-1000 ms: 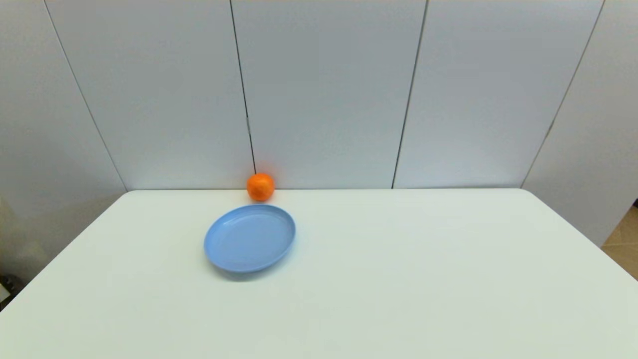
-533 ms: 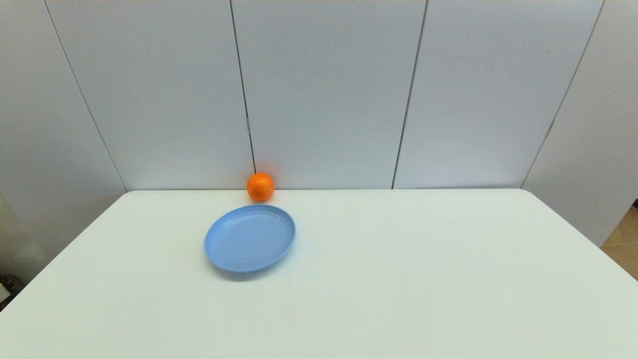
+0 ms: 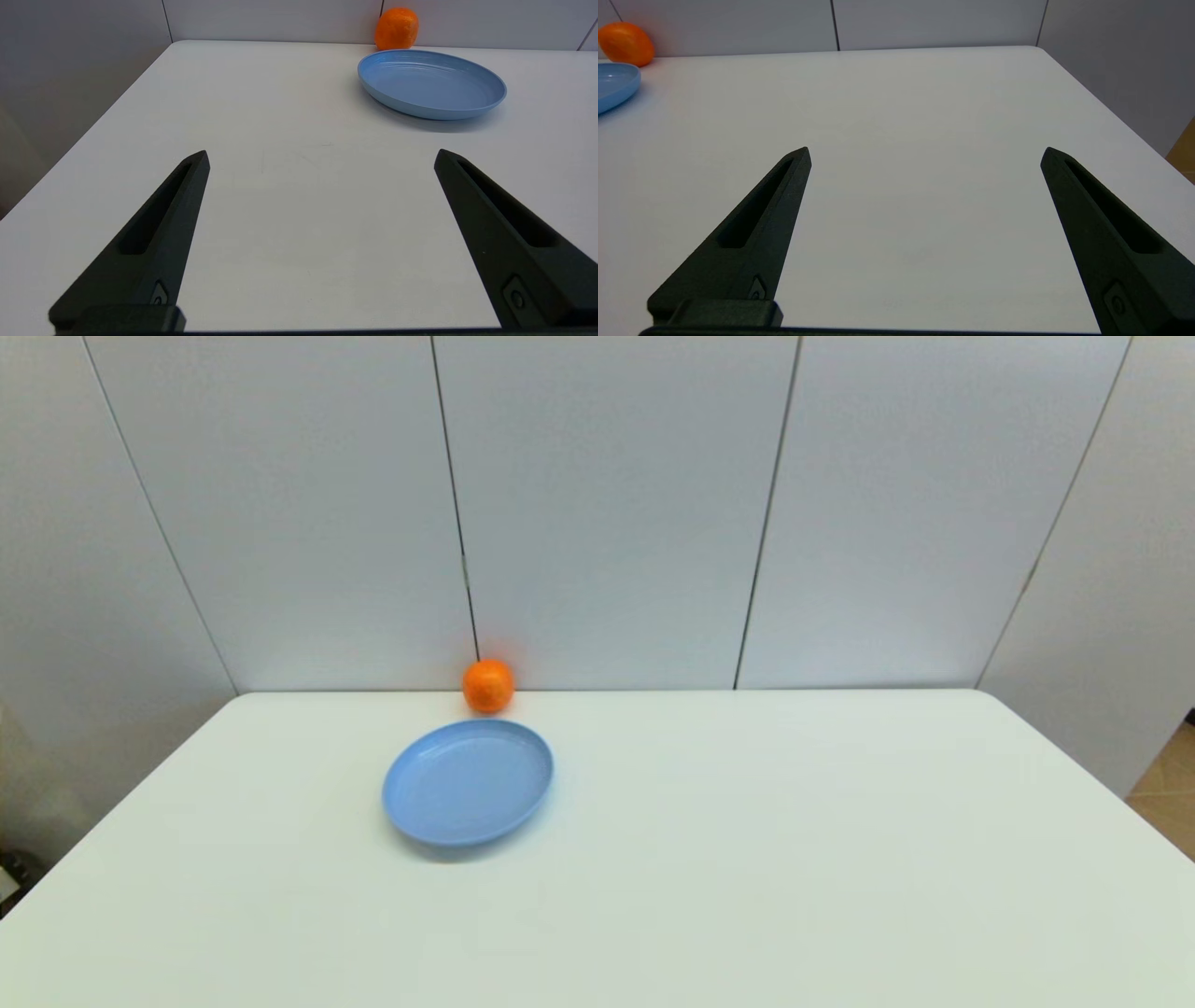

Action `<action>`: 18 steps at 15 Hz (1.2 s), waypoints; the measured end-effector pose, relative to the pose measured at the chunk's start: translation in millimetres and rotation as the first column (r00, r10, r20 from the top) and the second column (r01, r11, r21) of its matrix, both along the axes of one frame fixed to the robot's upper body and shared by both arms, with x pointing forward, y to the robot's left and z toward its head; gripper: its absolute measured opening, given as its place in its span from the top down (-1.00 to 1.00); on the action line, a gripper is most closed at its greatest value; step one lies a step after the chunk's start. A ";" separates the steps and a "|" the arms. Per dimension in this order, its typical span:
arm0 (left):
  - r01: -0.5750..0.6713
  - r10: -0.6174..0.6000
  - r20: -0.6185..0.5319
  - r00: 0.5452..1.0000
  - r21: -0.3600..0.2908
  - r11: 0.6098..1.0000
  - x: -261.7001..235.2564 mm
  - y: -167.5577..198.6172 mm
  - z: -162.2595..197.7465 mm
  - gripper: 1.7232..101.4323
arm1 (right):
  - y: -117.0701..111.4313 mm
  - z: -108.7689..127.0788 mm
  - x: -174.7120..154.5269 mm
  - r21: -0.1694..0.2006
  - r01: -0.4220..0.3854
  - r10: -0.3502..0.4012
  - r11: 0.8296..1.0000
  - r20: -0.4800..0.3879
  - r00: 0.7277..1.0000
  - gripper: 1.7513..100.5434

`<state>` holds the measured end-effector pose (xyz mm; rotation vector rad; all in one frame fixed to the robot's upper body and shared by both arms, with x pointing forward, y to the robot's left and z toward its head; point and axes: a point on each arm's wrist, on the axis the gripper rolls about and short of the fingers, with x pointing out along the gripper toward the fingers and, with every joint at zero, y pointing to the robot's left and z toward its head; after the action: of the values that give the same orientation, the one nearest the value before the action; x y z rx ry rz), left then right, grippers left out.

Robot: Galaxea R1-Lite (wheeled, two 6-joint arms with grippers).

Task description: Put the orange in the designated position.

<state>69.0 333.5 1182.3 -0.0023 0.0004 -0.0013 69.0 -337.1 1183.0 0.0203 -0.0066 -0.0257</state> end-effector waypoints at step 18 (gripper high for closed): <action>0.000 0.000 0.000 1.000 0.000 1.000 0.0 0.0 0.0 -0.93 | -0.1 0.1 0.0 0.010 0.004 -0.004 1.000 0.001 1.000 -0.94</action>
<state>69.0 333.5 1182.3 -0.0019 0.0004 -0.0017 69.0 -337.2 1183.1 0.0307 -0.0075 -0.0301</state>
